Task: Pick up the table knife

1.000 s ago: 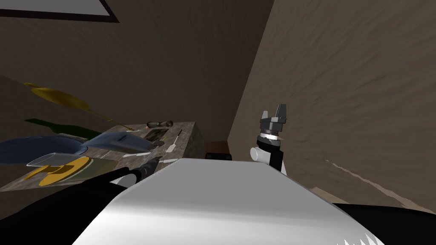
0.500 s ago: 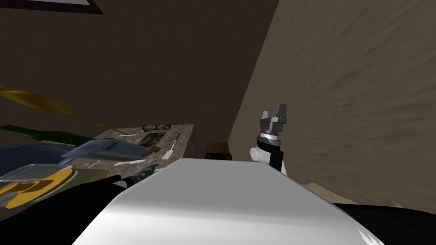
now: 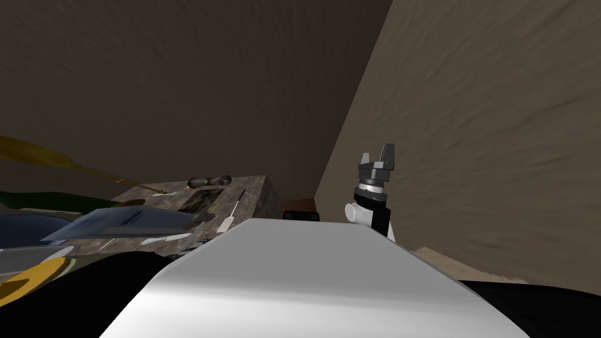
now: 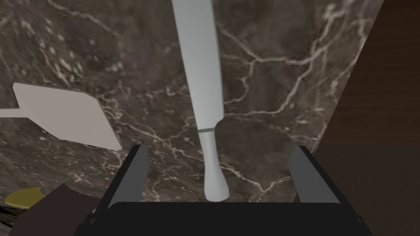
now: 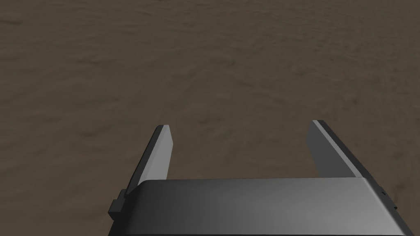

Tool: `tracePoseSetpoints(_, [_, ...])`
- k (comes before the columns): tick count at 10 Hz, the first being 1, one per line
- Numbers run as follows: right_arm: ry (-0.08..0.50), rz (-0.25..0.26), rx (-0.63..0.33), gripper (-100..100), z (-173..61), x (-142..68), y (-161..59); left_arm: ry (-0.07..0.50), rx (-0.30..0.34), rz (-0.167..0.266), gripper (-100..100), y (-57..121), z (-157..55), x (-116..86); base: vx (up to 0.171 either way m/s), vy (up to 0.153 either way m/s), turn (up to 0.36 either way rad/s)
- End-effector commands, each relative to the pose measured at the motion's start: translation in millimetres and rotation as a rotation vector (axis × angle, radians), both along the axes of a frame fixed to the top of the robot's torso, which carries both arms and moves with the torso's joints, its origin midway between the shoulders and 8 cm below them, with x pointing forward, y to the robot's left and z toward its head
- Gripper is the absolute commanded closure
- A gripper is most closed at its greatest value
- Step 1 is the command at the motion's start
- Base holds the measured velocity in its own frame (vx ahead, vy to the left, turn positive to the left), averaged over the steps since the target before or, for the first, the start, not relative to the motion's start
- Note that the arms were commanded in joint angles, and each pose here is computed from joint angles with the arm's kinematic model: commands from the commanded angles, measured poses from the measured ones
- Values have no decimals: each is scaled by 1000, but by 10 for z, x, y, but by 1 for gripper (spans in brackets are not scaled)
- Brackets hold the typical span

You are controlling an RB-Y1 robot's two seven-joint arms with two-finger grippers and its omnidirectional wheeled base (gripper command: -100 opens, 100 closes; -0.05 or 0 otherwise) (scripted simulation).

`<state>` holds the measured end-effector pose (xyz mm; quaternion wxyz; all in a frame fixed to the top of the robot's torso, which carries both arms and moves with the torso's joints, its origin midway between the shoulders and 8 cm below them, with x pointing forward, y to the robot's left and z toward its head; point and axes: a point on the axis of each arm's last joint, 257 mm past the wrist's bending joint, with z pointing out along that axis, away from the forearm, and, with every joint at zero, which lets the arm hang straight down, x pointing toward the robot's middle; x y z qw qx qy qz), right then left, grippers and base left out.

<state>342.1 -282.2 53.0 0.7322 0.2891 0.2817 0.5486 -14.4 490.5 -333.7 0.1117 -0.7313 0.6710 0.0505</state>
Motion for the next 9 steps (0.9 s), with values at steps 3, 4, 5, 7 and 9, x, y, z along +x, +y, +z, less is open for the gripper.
tracePoseSetpoints(3, [0,0,0,0,0,0,0,21,-15,6,0,-41,5,-102,43,3,-8])
tracePoseSetpoints(4, [0,0,0,0,0,0,0,18,-15,13,-100,-5,-91,-89,-11,-3,-41])
tracePoseSetpoints(5, [0,0,0,0,0,0,0,17,-15,16,-100,12,-139,-84,-26,-7,-45])
tracePoseSetpoints(7, [-1,1,0,0,2,1,5,17,-15,22,-100,42,-235,-74,-27,-4,-27])
tracePoseSetpoints(9, [-2,3,1,0,7,2,11,16,-14,19,100,36,-205,-58,-5,1,2])
